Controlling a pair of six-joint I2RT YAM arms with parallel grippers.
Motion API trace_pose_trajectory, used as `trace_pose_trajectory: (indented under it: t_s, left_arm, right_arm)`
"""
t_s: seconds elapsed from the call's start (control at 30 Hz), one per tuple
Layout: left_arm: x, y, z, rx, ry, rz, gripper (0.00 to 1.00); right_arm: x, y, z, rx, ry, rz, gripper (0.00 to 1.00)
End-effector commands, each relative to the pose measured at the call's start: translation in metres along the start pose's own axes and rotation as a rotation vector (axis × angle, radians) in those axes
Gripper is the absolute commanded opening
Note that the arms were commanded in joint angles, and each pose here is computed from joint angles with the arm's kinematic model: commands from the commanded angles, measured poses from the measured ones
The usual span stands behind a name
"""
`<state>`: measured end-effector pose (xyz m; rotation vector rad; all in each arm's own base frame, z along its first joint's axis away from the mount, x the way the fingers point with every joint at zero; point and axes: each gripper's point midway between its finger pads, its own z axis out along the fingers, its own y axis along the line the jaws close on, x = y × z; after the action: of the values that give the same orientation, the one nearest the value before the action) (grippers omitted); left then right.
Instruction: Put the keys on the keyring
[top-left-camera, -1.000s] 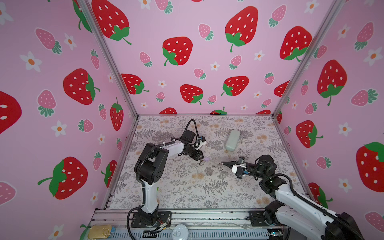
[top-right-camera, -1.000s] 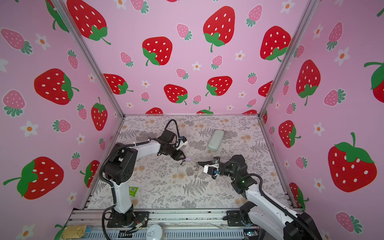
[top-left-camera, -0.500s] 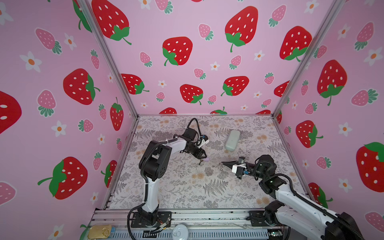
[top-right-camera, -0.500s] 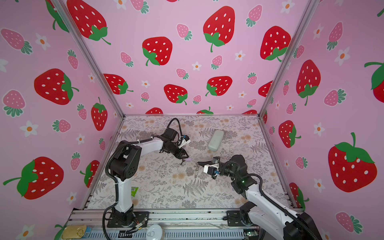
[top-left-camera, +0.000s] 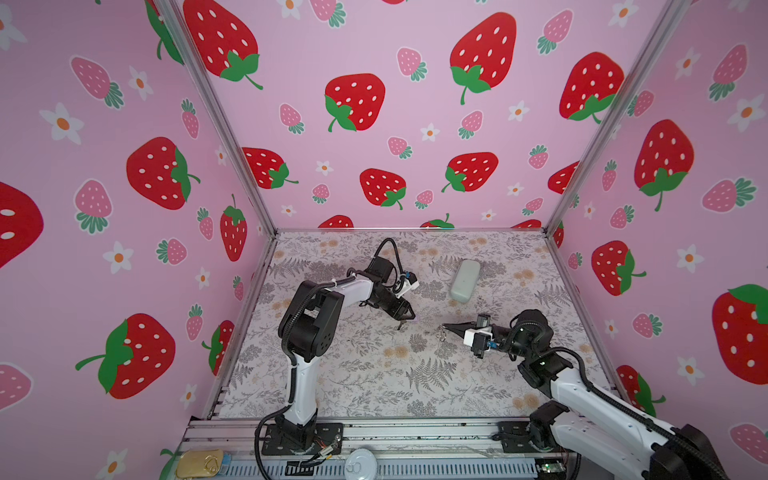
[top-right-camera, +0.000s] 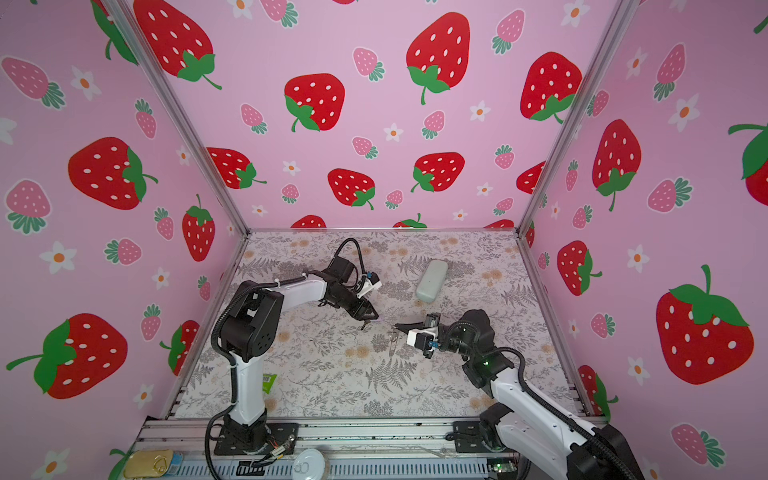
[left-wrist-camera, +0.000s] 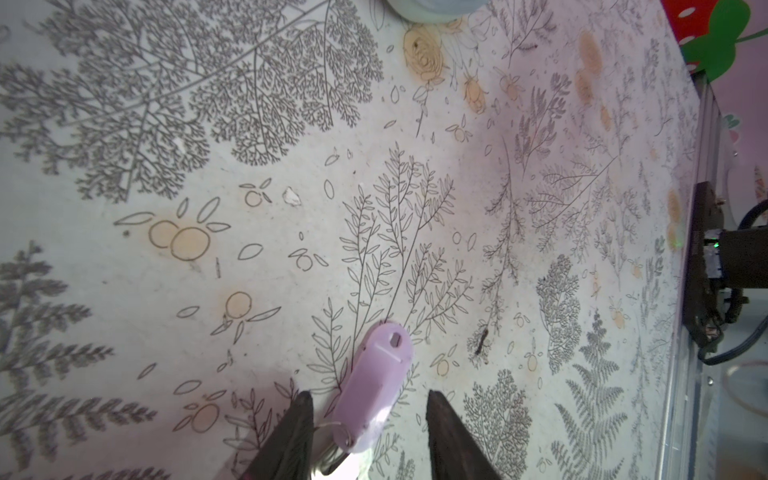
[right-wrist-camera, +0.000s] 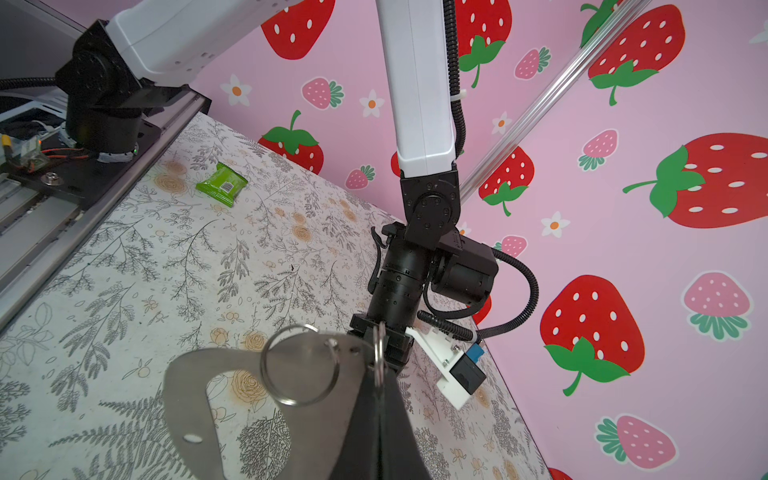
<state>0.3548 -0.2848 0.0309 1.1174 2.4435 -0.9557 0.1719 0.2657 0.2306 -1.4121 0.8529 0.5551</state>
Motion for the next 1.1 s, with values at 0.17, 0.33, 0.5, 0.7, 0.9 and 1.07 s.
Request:
trace_pose_trajectory:
  t_s: [0.17, 0.33, 0.5, 0.7, 0.9, 1.07]
  left_arm:
    - [0.005, 0.001, -0.014, -0.023, -0.024, -0.001, 0.45]
    - [0.005, 0.001, -0.02, -0.048, -0.044, 0.004, 0.43]
    - [0.008, 0.001, -0.018, -0.036, -0.035, -0.005, 0.42]
    - [0.008, 0.007, -0.012, -0.042, -0.014, -0.014, 0.48]
    - [0.007, 0.016, -0.006, -0.121, 0.008, 0.015, 0.47]
    - [0.007, 0.01, 0.002, -0.101, 0.036, 0.046, 0.43]
  right_arm:
    - [-0.004, 0.0, 0.004, -0.025, -0.023, -0.001, 0.02]
    - [-0.003, 0.0, 0.004, -0.022, -0.021, -0.003, 0.02]
    - [-0.003, 0.0, 0.004, -0.025, -0.023, -0.003, 0.02]
    - [-0.002, 0.0, 0.005, -0.025, -0.019, 0.0, 0.02]
    - [-0.002, 0.0, 0.004, -0.023, -0.019, -0.002, 0.02]
    - [-0.002, 0.001, 0.005, -0.029, -0.02, 0.004, 0.02]
